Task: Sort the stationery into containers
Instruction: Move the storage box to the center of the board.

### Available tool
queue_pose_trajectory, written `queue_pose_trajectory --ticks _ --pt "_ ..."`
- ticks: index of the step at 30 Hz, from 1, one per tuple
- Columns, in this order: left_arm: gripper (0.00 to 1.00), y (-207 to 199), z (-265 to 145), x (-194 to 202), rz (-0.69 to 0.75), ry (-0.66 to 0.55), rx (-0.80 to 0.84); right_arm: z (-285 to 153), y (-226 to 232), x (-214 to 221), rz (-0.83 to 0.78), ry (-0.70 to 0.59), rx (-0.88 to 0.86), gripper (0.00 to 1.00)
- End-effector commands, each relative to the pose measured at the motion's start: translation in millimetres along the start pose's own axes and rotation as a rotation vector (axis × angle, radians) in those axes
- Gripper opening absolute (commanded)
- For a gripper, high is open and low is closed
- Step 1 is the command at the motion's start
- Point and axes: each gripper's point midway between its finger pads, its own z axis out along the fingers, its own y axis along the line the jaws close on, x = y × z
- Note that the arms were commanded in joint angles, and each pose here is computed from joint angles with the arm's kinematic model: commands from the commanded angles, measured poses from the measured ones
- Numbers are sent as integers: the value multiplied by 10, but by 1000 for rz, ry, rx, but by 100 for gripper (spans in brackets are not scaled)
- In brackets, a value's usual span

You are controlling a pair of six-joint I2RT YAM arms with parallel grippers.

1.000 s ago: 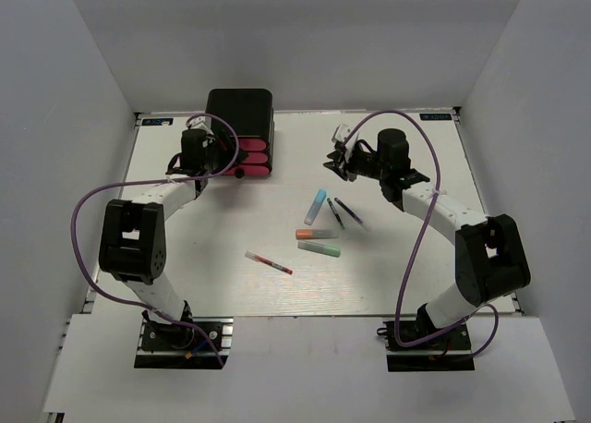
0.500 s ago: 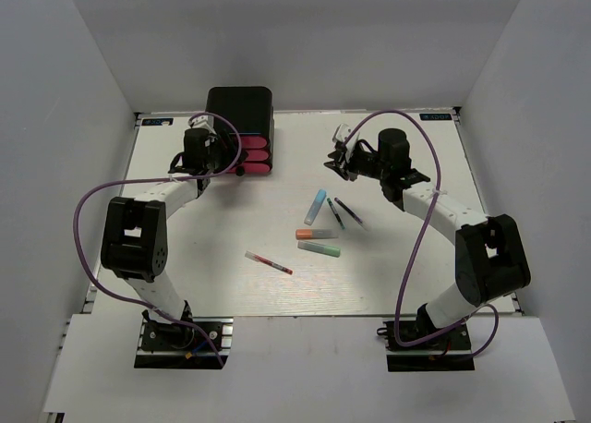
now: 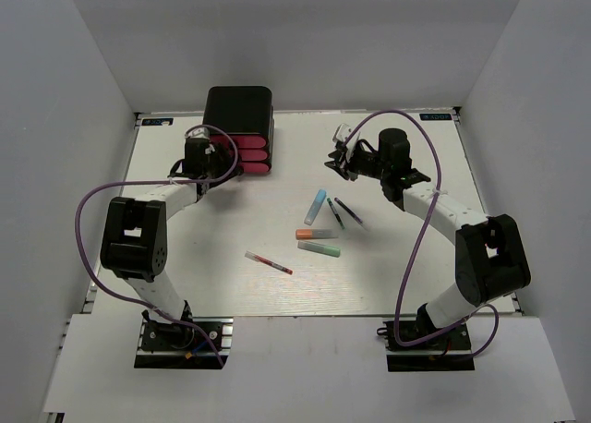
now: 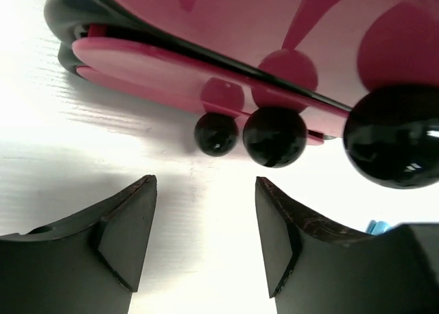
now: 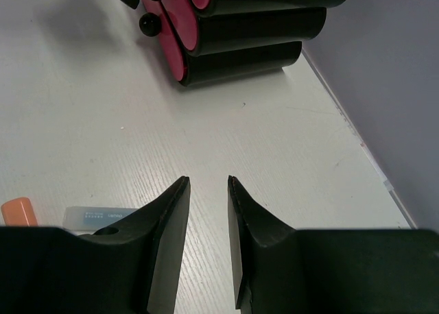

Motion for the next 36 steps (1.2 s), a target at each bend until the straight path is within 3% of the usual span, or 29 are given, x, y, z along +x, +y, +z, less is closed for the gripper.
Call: queue_pose_trajectory --ticks 1,27,36 --pt "70 -35 -91 -149 7 -52 1 -15 -49 -132 -33 -40 5 34" --pt "71 -325 142 -404 -59 -97 104 -47 -54 -103 -37 -34 12 34" --pt "61 -406 62 -518 -113 -159 141 -50 -54 -103 -43 -33 12 34"
